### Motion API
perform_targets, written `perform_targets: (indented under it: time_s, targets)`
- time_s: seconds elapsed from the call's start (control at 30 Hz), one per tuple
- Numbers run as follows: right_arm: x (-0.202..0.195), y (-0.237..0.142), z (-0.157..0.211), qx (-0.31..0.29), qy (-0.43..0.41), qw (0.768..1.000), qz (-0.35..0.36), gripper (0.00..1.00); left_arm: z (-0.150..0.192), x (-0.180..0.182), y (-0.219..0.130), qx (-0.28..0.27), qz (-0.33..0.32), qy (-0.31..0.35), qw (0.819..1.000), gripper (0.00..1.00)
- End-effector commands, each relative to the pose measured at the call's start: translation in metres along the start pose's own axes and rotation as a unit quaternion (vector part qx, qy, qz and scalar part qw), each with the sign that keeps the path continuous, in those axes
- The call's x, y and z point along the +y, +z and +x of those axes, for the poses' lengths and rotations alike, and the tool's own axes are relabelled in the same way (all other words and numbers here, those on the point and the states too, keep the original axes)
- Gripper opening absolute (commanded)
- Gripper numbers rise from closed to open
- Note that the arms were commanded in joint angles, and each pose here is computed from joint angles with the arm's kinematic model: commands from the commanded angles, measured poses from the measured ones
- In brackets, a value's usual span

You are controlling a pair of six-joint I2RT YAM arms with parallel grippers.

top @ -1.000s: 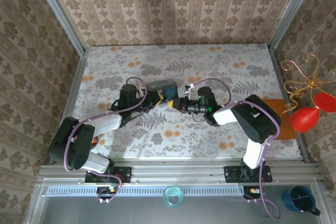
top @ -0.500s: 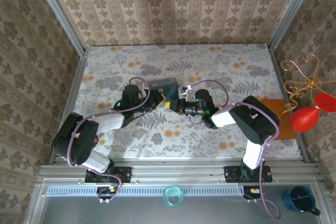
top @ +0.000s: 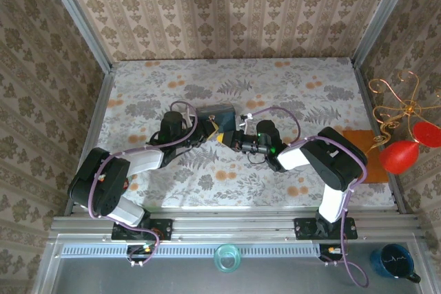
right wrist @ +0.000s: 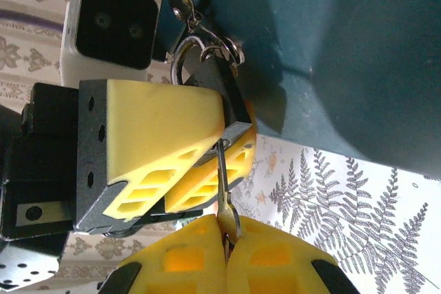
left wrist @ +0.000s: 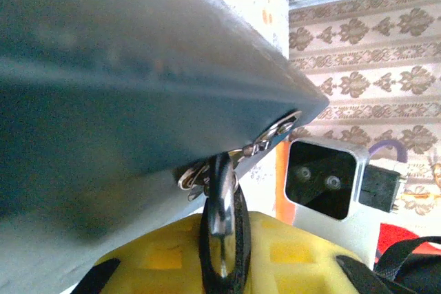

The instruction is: Unlock a padlock with a key

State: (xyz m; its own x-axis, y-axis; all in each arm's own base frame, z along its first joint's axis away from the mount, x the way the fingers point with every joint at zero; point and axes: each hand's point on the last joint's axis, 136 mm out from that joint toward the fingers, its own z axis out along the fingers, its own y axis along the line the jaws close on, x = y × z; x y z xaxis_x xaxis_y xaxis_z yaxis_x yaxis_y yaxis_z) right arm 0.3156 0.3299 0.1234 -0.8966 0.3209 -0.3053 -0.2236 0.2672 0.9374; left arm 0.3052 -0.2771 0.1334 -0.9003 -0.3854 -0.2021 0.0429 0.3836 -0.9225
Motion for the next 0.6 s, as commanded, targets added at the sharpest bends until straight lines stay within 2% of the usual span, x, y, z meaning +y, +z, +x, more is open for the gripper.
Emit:
perform_targets:
  time_s: [0.0,0.2,0.43,0.57]
  targets:
    - [0.039,0.000,-0.026,-0.058,0.011,0.997,-0.058,0.00,0.028,-0.031,0.004,0.045,0.063,0.009,0.997,0.12]
    - [0.042,0.003,-0.033,-0.056,0.066,0.994,-0.070,0.00,0.034,-0.029,0.005,0.051,0.064,0.013,0.997,0.09]
    - [0.028,-0.001,-0.031,-0.050,0.072,0.996,-0.013,0.00,0.042,-0.020,0.006,0.059,0.054,0.011,0.997,0.07]
    - [0.024,-0.005,-0.030,-0.048,0.065,0.997,0.003,0.04,0.042,-0.020,0.007,0.058,0.054,0.011,0.997,0.06]
